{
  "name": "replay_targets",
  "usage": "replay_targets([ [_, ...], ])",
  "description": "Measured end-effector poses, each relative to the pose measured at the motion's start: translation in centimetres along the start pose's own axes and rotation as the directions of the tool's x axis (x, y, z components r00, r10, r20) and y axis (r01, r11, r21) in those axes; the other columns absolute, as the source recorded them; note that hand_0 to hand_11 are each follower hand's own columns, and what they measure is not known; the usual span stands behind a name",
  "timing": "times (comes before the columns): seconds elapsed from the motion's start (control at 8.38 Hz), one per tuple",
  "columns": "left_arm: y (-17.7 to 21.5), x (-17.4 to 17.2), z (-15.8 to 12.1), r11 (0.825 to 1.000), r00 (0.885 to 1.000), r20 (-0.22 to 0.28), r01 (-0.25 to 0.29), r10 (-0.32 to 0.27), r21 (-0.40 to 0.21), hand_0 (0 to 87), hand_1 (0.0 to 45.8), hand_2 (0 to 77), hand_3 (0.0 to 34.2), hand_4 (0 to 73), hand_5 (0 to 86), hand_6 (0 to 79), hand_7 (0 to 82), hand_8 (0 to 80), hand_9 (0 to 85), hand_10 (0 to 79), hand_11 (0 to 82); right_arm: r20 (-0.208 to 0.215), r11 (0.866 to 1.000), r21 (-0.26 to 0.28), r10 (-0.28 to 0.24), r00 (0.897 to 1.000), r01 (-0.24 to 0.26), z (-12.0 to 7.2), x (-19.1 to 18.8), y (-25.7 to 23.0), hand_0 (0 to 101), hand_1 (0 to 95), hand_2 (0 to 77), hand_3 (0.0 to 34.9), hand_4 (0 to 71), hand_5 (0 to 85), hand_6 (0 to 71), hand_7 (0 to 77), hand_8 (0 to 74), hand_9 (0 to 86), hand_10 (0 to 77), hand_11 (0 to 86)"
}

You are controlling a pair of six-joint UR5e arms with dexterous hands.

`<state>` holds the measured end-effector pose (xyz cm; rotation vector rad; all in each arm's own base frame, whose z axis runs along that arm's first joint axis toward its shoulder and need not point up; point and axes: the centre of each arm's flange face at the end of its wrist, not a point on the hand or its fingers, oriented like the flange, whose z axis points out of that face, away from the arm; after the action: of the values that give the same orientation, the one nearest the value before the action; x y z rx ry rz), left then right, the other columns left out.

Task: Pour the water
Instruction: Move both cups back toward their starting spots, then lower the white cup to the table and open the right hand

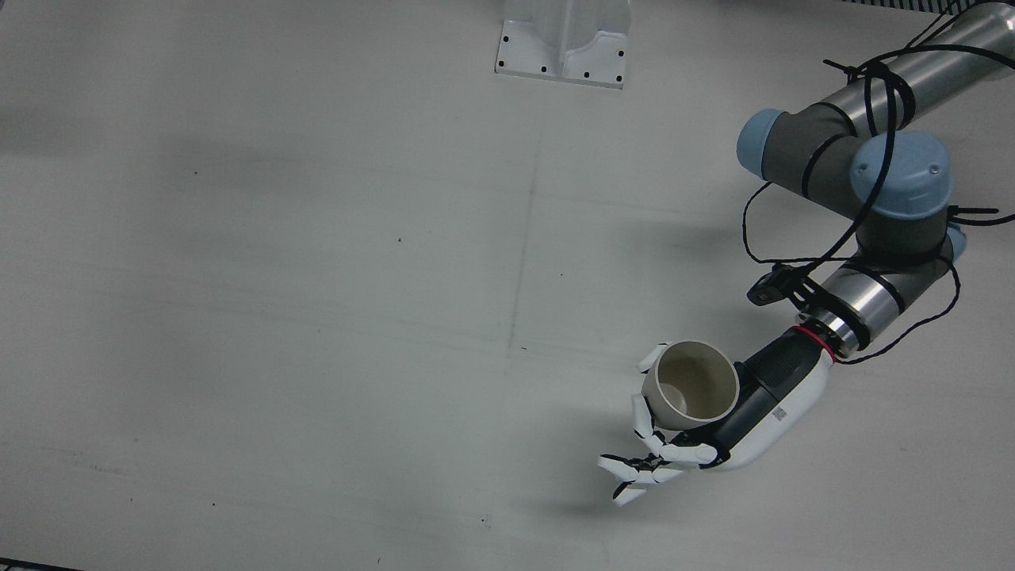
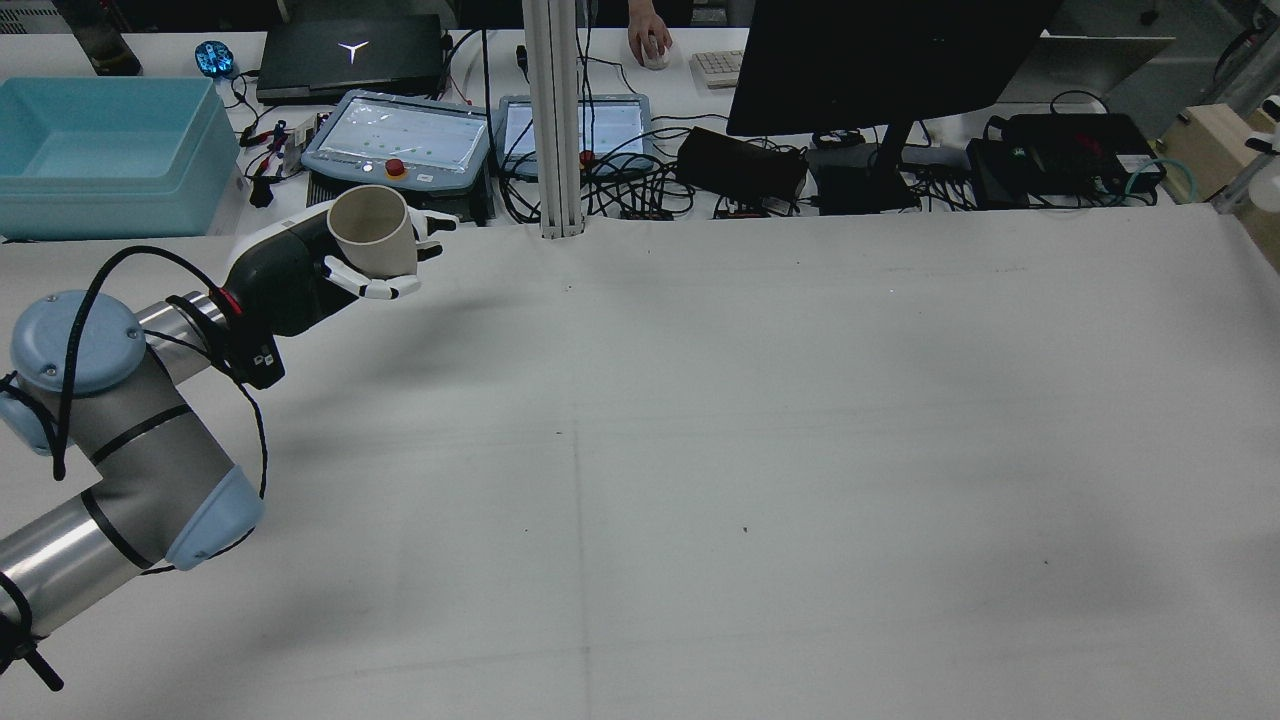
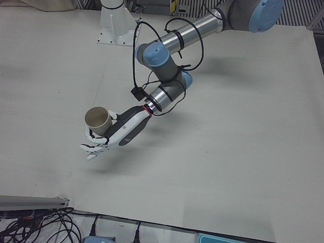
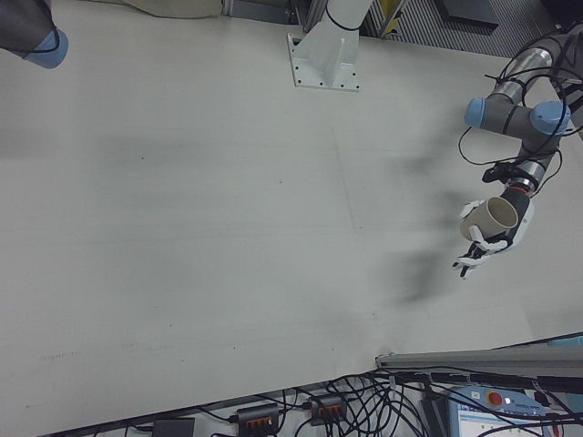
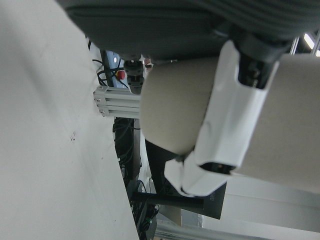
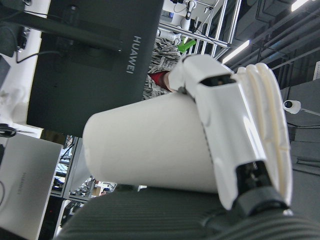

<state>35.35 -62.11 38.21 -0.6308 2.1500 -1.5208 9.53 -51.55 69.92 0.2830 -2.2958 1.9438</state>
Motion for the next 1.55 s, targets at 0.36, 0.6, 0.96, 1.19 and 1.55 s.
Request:
replay_targets([
  [0.36, -4.2, 4.1, -4.5, 0.999, 0.999, -0.047, -0.023, 0.025, 0.039, 79.9, 28.4, 40.9, 0.0, 49.1, 45.3, 18.5, 27.8, 8.2, 6.5, 8.7, 14.7, -0.084, 0.999, 0.030, 0.034, 0.996, -0.032, -0.6, 6.9, -11.8, 80, 28.4, 42.0, 0.0, 21.3, 68.7, 33.3, 54.0, 11.5, 14.2, 14.2, 26.2],
  [0.6, -7.0, 4.3, -7.0, 0.997, 0.998, -0.049, -0.026, 0.030, 0.068, 80.0, 28.4, 40.9, 0.1, 49.1, 44.7, 18.5, 26.7, 9.3, 6.5, 8.7, 14.7, -0.124, 0.998, 0.047, 0.045, 0.991, -0.040, -0.7, 12.0, -15.0, 80, 28.4, 42.0, 0.0, 21.3, 68.7, 33.8, 52.9, 12.5, 15.8, 16.4, 27.8],
  [0.96, -9.6, 4.6, -9.5, 0.995, 0.999, -0.035, -0.032, 0.036, 0.097, 80.0, 28.4, 40.4, 0.1, 49.6, 45.3, 18.5, 26.7, 9.3, 6.5, 6.0, 14.2, -0.156, 0.997, 0.064, 0.057, 0.986, -0.047, -1.8, 19.1, -14.9, 80, 28.4, 42.0, 0.0, 21.3, 68.7, 34.9, 54.0, 16.4, 19.6, 17.5, 30.5],
  [1.19, -10.5, 5.0, -10.4, 0.994, 0.999, -0.036, -0.035, 0.039, 0.104, 80.1, 28.4, 40.4, 0.0, 49.6, 45.3, 18.5, 26.7, 9.3, 6.5, 8.2, 13.6, -0.161, 0.996, 0.068, 0.059, 0.985, -0.049, -2.3, 20.9, -14.7, 80, 28.4, 42.0, 0.0, 22.4, 67.6, 34.9, 53.5, 14.2, 16.9, 17.5, 29.5],
  [1.55, -11.4, 5.3, -11.2, 0.993, 0.998, -0.040, -0.036, 0.041, 0.113, 79.9, 28.4, 40.9, 0.0, 49.6, 45.3, 18.5, 26.7, 10.4, 6.5, 8.2, 13.6, -0.166, 0.996, 0.077, 0.057, 0.984, -0.044, -3.0, 21.0, -15.0, 80, 28.4, 42.0, 0.0, 19.6, 69.3, 27.8, 44.7, 11.5, 10.9, 10.9, 21.3],
])
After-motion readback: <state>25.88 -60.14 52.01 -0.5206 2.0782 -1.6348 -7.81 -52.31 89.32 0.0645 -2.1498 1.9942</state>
